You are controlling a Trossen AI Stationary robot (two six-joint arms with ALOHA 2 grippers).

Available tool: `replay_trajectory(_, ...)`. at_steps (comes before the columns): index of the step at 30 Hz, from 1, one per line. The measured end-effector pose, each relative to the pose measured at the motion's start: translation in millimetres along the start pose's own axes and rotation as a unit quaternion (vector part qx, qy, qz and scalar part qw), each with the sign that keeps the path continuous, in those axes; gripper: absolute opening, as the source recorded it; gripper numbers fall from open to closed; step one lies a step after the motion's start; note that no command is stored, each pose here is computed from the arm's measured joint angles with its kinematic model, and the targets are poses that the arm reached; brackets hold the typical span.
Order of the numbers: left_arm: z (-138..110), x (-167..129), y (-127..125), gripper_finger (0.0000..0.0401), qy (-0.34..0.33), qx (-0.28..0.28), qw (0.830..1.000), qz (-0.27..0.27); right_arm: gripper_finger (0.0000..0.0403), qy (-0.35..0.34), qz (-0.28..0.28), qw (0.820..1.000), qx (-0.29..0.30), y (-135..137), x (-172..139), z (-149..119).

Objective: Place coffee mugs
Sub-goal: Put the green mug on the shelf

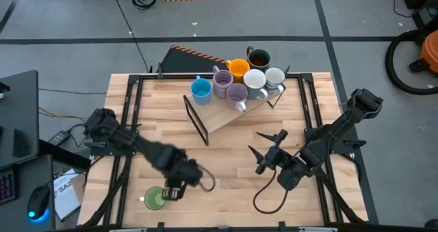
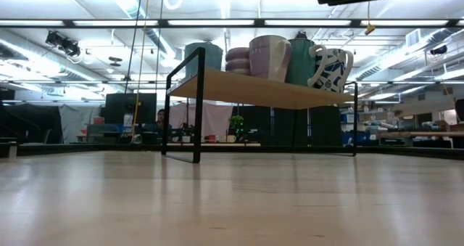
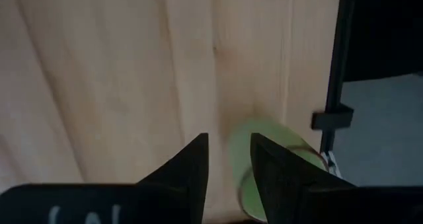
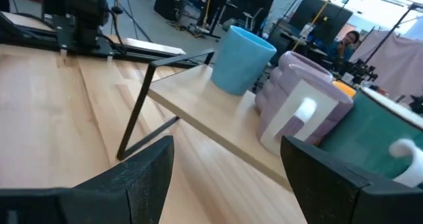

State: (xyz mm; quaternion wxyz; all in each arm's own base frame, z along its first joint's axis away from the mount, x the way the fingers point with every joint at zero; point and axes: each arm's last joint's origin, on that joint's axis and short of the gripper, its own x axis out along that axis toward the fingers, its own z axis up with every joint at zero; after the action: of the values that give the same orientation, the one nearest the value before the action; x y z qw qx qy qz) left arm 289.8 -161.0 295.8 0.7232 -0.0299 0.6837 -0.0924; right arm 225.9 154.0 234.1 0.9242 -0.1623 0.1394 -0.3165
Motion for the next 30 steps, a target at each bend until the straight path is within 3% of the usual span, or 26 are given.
replay_trajectory(11,-46.0,22.2,-65.7,0.0117,0.039,-0.022,0.999,0.008,0.0284,0.013,-0.014,1.000,-0.015,-6.1,24.1,6.9)
replay_trajectory(19,-85.4,30.7,-109.5,0.0116,0.046,0.098,0.994,0.016,0.0284,0.017,0.033,0.999,-0.010,-8.6,41.7,14.4)
replay_trajectory(24,-101.4,31.9,-121.4,0.0116,0.010,0.160,0.985,0.066,0.0284,0.021,0.062,0.998,-0.002,-10.4,50.6,16.1)
replay_trajectory(30,-113.9,37.0,-132.5,0.0116,0.007,0.226,0.971,0.081,0.0284,0.026,0.088,0.996,0.015,-11.4,56.2,16.2)
